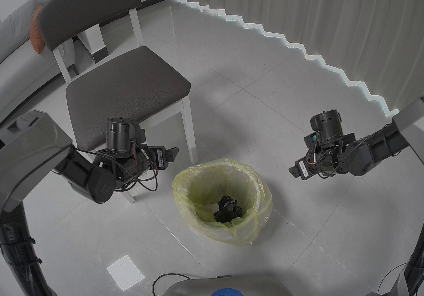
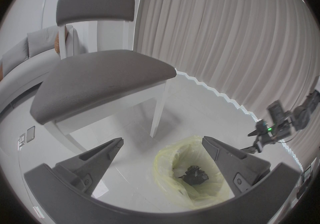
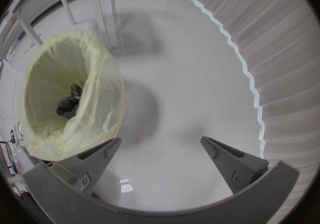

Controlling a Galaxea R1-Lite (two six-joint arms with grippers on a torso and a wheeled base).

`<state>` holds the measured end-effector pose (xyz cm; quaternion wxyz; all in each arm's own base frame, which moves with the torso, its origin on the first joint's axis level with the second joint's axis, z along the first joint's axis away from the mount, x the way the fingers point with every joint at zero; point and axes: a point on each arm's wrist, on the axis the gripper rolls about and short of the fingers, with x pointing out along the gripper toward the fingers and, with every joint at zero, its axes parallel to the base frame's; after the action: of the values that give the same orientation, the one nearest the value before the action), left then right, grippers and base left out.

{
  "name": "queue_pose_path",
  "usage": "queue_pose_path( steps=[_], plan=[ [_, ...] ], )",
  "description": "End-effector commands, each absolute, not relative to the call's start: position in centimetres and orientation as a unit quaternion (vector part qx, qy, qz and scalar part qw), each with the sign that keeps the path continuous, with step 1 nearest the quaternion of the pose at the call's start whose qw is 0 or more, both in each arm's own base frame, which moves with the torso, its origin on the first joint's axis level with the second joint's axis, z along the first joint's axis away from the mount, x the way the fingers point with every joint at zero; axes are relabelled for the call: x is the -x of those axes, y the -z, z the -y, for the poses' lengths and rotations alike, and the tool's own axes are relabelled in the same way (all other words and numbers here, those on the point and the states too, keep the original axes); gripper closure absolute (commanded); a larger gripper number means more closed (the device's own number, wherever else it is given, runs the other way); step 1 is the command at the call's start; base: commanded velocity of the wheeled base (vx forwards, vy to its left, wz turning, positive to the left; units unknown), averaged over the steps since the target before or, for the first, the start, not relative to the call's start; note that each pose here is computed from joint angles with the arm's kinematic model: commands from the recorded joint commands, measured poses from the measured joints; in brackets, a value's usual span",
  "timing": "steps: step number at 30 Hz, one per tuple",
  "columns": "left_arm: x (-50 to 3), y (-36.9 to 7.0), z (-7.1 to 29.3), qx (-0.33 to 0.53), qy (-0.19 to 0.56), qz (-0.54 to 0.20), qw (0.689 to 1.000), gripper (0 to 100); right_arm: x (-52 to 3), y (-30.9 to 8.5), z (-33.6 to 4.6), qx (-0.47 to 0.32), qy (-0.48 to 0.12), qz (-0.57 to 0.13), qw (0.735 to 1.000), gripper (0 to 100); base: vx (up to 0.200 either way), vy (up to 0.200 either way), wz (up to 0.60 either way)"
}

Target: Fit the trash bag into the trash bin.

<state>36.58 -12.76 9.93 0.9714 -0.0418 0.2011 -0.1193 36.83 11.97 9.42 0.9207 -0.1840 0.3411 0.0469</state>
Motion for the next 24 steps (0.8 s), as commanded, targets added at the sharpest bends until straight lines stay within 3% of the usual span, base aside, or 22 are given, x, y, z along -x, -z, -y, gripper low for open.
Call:
queue_pose_path(
  steps=[1, 7, 16, 24],
  plan=[
    [-41.0, -3.5, 13.9, 0.026, 0.109, -0.259, 0.959, 0, -33.1, -14.4, -11.4, 0.14, -0.049, -0.26, 0.954, 0, 0.0, 0.0, 0.0],
    [-42.5, -1.0, 14.6, 0.016, 0.1, -0.287, 0.953, 0, -31.1, -14.4, -11.9, 0.073, -0.049, -0.239, 0.967, 0, 0.0, 0.0, 0.0],
    [-44.2, -0.6, 15.0, 0.0, 0.093, -0.339, 0.936, 0, -28.4, -13.3, -11.7, 0.051, -0.068, -0.188, 0.979, 0, 0.0, 0.0, 0.0],
    [-47.2, 0.8, 15.0, -0.047, 0.073, -0.352, 0.932, 0, -28.3, -12.2, -10.4, 0.038, -0.079, -0.193, 0.977, 0, 0.0, 0.0, 0.0]
  ],
)
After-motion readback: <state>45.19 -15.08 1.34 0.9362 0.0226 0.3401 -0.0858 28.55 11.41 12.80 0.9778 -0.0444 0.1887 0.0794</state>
